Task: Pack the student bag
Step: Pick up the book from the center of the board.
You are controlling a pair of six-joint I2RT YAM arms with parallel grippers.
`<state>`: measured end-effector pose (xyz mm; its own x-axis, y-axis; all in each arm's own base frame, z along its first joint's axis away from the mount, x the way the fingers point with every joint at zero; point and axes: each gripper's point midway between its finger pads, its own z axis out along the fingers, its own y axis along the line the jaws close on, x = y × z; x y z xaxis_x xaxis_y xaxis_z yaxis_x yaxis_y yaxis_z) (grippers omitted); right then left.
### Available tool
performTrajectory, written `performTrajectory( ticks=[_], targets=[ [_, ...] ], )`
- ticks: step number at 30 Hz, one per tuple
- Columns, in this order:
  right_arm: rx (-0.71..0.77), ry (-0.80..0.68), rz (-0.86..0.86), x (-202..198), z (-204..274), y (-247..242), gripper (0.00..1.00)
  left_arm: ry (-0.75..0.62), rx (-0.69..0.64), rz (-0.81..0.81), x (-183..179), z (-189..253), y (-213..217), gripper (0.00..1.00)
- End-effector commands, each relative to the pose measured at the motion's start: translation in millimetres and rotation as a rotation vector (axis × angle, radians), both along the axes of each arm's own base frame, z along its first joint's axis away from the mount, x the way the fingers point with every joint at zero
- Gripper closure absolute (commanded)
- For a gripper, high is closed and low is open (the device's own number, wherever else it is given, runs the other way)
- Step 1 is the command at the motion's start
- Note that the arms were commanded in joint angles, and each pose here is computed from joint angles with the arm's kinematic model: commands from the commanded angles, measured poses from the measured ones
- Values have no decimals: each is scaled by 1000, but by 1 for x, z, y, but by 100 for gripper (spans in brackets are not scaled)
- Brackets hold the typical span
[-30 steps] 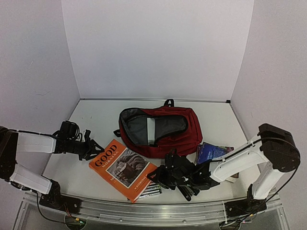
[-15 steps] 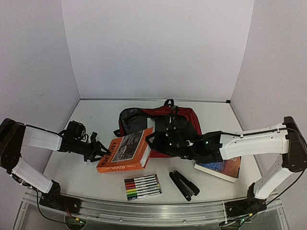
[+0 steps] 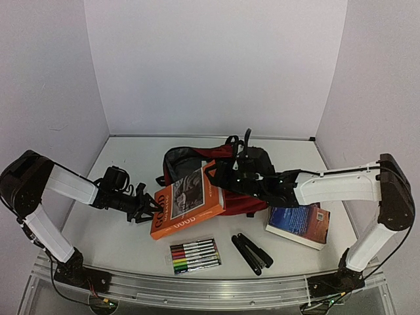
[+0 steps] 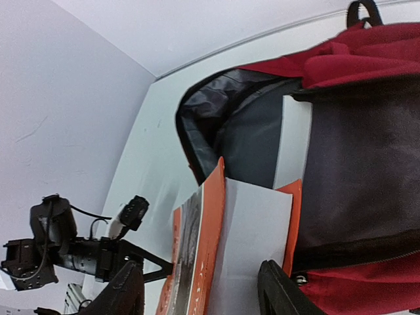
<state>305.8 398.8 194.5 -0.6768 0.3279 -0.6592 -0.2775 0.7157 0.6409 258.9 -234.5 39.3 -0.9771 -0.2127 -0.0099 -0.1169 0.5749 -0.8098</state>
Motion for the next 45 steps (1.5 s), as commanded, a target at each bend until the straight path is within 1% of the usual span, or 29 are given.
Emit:
performTrajectory(
  ticks=[1,4,8,13,14,17,20,30,33,35,40,42,45],
  targets=[
    [-44,65,72,-23,-30,-7,38,-77,-77,-50,11,19,-29,52],
    [-62,76,56,-24,-37,-21,31,-57,-66,-48,10,12,-30,51],
    [-84,92,27,-27,-43,-42,13,-46,-55,-42,11,7,-30,51],
    [-89,160,64,-37,-64,-53,2,-35,-45,-35,11,2,-29,52],
    [-90,173,75,-39,-67,-54,2,-32,-45,-35,11,2,-29,52],
    [-90,215,105,-46,-79,-52,2,-25,-47,-37,10,0,-30,52],
    [-82,232,74,-47,-82,-60,2,-23,-46,-41,9,0,-31,52],
    [-25,212,23,-52,-58,-78,2,-28,-40,-40,7,3,-31,53],
    [-42,229,25,-55,-66,-80,2,-30,-44,-42,8,5,-31,53],
    [-48,252,68,-58,-75,-72,2,-33,-44,-46,8,7,-32,53],
    [-28,286,135,-61,-86,-53,8,-40,-42,-52,8,9,-32,52],
    [-5,289,159,-63,-86,-47,13,-44,-43,-51,8,10,-32,52],
    [67,281,205,-65,-78,-35,23,-53,-46,-56,8,13,-33,52]
  ],
)
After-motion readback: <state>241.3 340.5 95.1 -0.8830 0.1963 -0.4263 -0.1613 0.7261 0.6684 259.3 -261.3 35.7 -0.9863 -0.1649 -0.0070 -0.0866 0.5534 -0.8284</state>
